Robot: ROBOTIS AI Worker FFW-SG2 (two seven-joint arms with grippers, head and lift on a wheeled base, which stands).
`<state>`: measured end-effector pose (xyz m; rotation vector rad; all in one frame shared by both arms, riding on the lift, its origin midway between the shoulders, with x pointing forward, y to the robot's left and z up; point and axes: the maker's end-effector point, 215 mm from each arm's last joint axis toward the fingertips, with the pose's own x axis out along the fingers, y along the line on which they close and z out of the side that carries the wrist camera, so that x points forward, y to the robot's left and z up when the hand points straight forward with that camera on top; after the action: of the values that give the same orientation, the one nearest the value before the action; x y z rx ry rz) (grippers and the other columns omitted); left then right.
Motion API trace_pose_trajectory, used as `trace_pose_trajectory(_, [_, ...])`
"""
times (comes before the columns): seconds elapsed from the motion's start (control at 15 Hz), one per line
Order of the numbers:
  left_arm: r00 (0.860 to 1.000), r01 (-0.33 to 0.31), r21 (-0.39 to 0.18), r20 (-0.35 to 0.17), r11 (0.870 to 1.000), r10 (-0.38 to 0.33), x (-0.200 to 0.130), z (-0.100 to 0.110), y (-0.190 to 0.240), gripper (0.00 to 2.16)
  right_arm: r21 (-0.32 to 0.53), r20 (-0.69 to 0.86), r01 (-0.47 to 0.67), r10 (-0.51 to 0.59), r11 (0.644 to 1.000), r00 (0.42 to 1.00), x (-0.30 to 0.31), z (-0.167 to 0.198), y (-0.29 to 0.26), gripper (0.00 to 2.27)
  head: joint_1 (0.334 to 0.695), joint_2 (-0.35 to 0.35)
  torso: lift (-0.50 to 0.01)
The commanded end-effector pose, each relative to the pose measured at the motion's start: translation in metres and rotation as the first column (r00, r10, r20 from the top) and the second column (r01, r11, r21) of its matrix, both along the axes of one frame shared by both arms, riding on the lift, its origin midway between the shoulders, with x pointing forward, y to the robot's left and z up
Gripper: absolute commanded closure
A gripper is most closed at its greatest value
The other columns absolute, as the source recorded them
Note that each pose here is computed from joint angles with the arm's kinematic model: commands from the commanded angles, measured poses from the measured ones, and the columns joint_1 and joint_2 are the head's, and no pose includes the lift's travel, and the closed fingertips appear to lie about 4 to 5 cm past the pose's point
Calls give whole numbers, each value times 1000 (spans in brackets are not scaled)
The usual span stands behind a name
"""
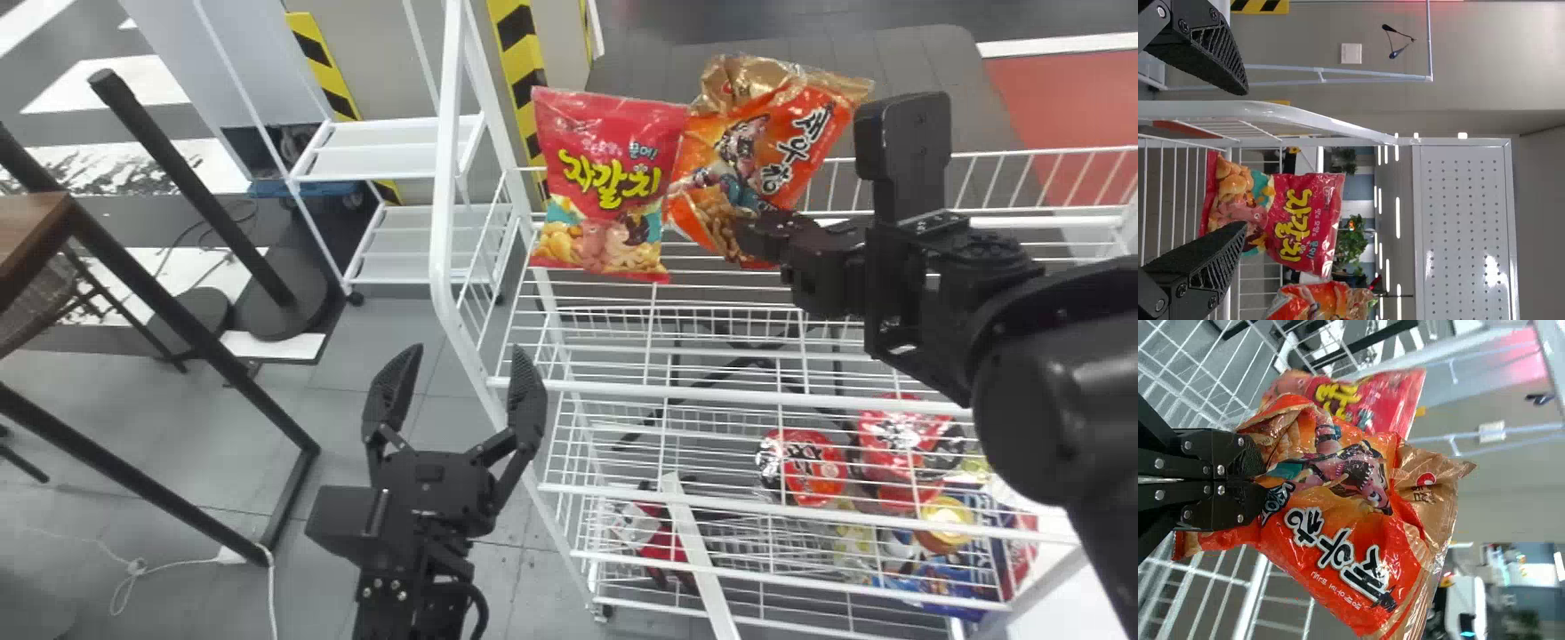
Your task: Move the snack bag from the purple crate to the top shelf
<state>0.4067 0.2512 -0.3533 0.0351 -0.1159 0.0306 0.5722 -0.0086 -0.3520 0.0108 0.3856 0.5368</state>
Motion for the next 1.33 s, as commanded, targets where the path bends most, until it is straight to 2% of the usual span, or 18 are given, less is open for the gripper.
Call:
trace_pose_trajectory(0.0, [1000, -1, 0, 1, 1000, 1, -1, -1, 1, 124, -21, 45, -5, 6, 1000, 999, 8, -10, 6, 1953, 695, 267, 0])
trace_pose_trajectory(0.4, [1000, -1, -6, 14, 1000, 1, -1, 3, 2, 124, -50, 151, -30, 37, 998, 988, 23, -19, 8, 1943, 695, 277, 0])
trace_pose_trajectory(0.67, [1000, -2, -5, 15, 1000, 2, -2, 3, 3, 124, -114, 120, -44, 57, 993, 991, 29, -40, 1, 1939, 695, 274, 0])
trace_pose_trajectory(1.0, [1000, -2, -5, 16, 1000, 2, -2, 3, 3, 124, -144, 82, -67, 79, 987, 994, 32, -63, -5, 1905, 695, 264, 0])
trace_pose_trajectory(1.27, [1000, -3, -4, 15, 1000, 3, -1, 2, 4, 124, -147, 111, -81, 98, 986, 989, 38, -57, -1, 1905, 695, 259, 0])
